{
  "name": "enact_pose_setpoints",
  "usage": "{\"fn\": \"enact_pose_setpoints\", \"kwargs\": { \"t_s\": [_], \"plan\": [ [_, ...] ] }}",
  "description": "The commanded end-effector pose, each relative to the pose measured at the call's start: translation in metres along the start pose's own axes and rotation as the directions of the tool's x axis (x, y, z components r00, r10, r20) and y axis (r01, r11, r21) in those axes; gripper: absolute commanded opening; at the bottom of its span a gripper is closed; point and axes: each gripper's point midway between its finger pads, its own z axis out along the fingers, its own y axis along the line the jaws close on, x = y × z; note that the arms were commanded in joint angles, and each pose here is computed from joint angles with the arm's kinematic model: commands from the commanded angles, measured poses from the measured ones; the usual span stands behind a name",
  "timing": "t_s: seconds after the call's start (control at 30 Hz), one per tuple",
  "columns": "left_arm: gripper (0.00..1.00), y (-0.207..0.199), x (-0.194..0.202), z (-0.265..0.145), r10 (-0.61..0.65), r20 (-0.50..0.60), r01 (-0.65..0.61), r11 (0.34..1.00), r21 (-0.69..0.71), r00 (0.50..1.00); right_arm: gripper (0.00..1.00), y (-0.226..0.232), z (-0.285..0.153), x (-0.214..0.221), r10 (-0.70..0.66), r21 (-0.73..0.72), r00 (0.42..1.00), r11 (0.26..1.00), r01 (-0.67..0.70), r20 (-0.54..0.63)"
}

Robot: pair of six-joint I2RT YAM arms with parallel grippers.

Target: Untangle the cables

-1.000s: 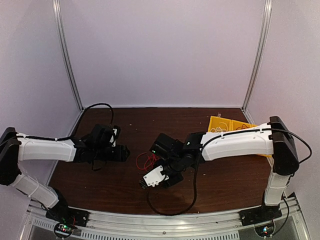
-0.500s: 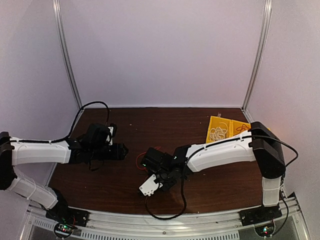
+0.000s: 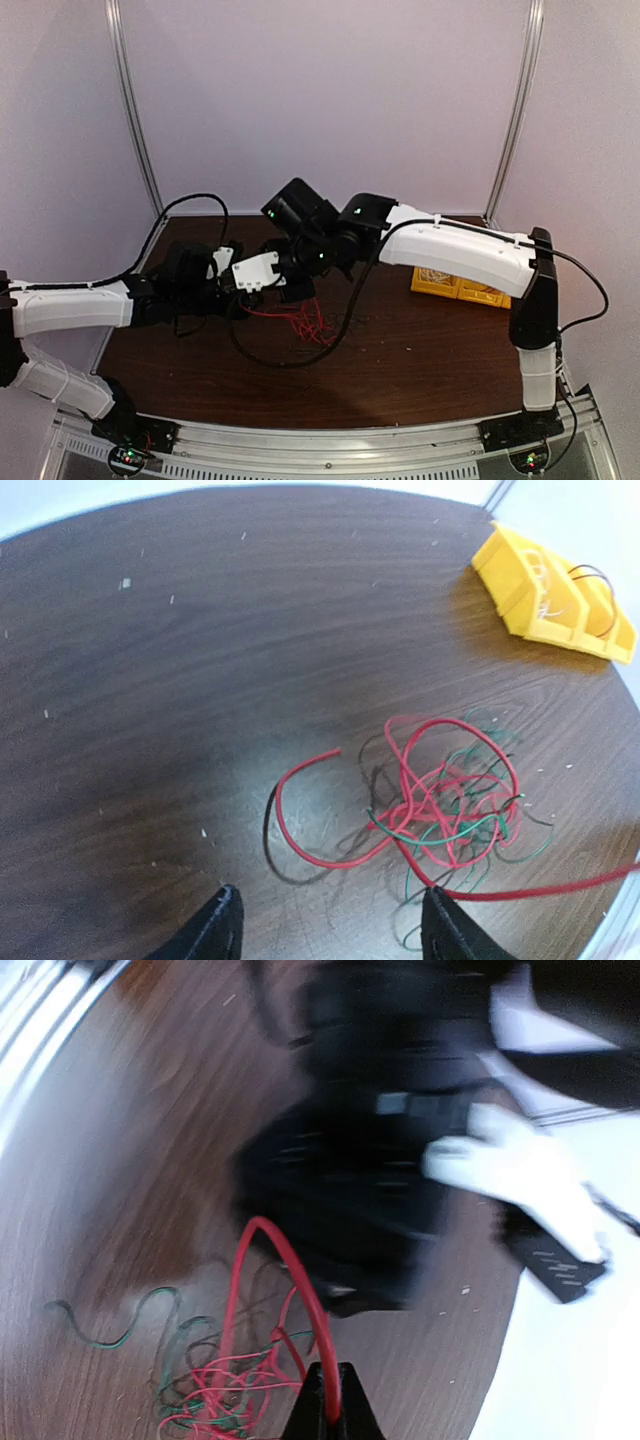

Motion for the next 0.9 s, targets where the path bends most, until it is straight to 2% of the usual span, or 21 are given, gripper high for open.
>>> {"fn": "enact_pose_setpoints", "kwargs": {
  "t_s": [0.0, 0.07, 0.13, 0.2, 0.33, 0.57, 0.63, 0.73, 0.87],
  "plan": [
    [0.66, -0.034, -0.075, -0.060, 0.166, 0.285, -0.195, 0.978, 0.079, 0.944, 0.00, -0.044, -0.054, 0.000, 0.261, -0.076, 0.957, 0.965, -0.252, 0.128],
    [0.68, -0.047, -0.092, -0.091, 0.217, 0.409, -0.281, 0.954, 0.104, 0.887, 0.00, -0.066, -0.075, -0.002, 0.315, -0.045, 0.929, 0.949, -0.312, 0.194],
    [0.72, -0.057, -0.097, -0.113, 0.214, 0.507, -0.328, 0.933, 0.146, 0.835, 0.00, -0.085, -0.096, -0.003, 0.350, -0.020, 0.901, 0.934, -0.357, 0.257],
    [0.73, -0.068, -0.097, -0.125, 0.206, 0.564, -0.370, 0.909, 0.191, 0.799, 0.00, -0.102, -0.117, -0.007, 0.365, 0.005, 0.876, 0.923, -0.386, 0.317],
    [0.75, -0.090, -0.095, -0.123, 0.190, 0.592, -0.425, 0.858, 0.287, 0.783, 0.00, -0.125, -0.148, -0.021, 0.359, 0.038, 0.838, 0.912, -0.409, 0.410],
    [0.77, -0.098, -0.109, -0.084, 0.174, 0.625, -0.411, 0.875, 0.257, 0.761, 0.00, -0.148, -0.181, -0.034, 0.389, 0.014, 0.729, 0.878, -0.479, 0.563],
    [0.77, -0.097, -0.114, -0.062, 0.173, 0.608, -0.389, 0.889, 0.242, 0.775, 0.00, -0.157, -0.194, -0.037, 0.385, 0.024, 0.706, 0.869, -0.494, 0.595],
    [0.70, -0.104, -0.114, -0.032, 0.157, 0.596, -0.381, 0.884, 0.270, 0.788, 0.00, -0.165, -0.212, -0.042, 0.366, 0.042, 0.687, 0.865, -0.500, 0.628],
    [0.45, -0.104, -0.100, 0.022, 0.163, 0.538, -0.363, 0.886, 0.289, 0.827, 0.00, -0.173, -0.227, -0.039, 0.353, 0.080, 0.683, 0.853, -0.516, 0.639]
  ]
}}
